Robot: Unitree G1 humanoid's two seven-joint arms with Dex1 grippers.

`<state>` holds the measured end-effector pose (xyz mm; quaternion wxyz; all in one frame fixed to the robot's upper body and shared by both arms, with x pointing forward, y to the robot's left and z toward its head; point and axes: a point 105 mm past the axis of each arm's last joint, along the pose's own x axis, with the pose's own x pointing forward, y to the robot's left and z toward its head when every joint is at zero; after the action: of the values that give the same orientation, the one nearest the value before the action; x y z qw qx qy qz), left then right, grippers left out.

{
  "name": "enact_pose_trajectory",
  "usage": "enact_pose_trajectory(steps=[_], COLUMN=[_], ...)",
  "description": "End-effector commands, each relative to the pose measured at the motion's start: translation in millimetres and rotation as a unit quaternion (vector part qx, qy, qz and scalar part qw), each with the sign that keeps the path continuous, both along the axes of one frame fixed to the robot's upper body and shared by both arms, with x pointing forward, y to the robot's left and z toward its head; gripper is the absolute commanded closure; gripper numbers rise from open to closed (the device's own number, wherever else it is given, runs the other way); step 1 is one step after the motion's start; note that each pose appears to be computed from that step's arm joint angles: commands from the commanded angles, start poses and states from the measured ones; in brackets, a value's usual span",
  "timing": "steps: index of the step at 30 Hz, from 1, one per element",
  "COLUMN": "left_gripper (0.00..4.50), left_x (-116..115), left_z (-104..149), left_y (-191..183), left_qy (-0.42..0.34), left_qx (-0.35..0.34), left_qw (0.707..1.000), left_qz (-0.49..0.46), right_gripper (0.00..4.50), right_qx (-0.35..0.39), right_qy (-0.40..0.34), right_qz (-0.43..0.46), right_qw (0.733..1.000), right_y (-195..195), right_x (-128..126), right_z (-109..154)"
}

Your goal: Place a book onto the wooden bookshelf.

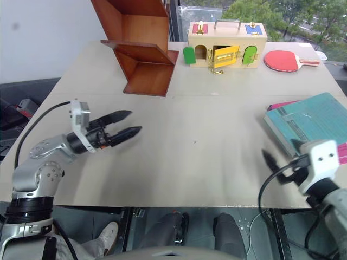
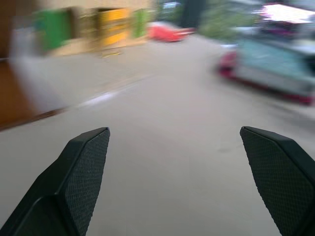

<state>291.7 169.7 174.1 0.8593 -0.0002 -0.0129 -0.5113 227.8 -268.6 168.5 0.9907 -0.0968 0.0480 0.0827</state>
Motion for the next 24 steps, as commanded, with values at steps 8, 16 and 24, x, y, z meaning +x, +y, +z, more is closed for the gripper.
enact_pose_trajectory(steps=[8,16,24], left_gripper=[0.00,0.00,0.00], left_x=[-18,-32,-36], left_z=[18,34,34], left_y=[-45,-54,-55], left_qy=[-0.037,-0.041,-0.044], left_qx=[-0.008,-0.011,-0.003], left_qw=[0.990,0.975,0.974], left_qz=[-0.138,-0.216,-0.224], right_gripper=[3.97,4.46,4.46], right_qx=[-0.067,0.017,0.044], right_qy=[0.040,0.138,0.183], right_qz=[-0.291,-0.313,-0.268], right_qw=[0.953,0.940,0.945], right_y=[-173,-208,-207], right_x=[-12,17,47], right_z=[36,-6,-43])
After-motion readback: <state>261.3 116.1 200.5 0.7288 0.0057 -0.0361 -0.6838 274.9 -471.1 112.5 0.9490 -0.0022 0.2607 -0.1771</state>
